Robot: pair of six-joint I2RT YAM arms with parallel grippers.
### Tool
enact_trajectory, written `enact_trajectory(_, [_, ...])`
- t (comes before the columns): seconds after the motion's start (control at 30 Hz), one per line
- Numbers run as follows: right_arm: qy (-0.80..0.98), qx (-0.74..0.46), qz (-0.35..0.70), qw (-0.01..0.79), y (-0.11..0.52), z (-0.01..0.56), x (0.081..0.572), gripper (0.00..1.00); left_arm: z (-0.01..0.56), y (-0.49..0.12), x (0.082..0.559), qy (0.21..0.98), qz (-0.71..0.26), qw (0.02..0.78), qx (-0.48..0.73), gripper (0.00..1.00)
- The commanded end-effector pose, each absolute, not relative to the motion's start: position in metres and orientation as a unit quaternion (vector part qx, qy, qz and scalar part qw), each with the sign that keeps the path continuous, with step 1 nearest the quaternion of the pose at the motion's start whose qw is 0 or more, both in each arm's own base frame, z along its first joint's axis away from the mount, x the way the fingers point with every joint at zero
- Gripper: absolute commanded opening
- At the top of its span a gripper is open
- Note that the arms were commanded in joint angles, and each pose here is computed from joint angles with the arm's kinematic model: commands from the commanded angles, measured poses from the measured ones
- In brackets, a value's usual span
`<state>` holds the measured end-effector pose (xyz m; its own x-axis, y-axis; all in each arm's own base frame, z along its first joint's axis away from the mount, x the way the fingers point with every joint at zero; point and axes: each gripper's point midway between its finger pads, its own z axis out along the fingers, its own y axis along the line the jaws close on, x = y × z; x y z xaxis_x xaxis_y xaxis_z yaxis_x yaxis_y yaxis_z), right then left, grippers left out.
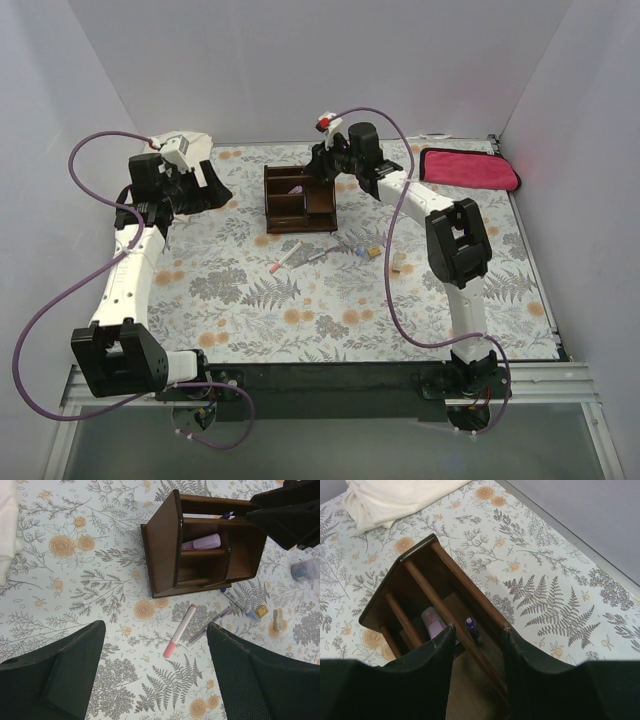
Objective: Sort the stationery into containers
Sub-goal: Place the pen in the storage box, then pick up the pen from the center of the board.
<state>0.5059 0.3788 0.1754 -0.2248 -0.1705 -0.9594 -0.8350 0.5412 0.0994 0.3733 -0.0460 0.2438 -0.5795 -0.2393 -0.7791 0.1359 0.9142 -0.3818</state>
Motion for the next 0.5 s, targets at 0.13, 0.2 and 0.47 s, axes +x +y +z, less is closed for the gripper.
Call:
enact_trajectory(0.13, [0.628,-0.38,0.282,0.617,0.322,0.319,0.469,0.51,0.262,-0.03,0.373,0.847,-0.17,0.502,-0.044,0.82])
enact_trajectory(0.2, [0.574,-0.47,0.322,0.588,0.332,0.319,0.418,0.52,0.261,-0.019,0.37,0.846,-0.154,0.508,-0.059,0.83])
enact_trajectory(0.47, [0.402,-0.764,0.32,0.391,0.371,0.194,0.284,0.47,0.27,-0.006,0.355,0.842,-0.129,0.519,-0.067,0.83])
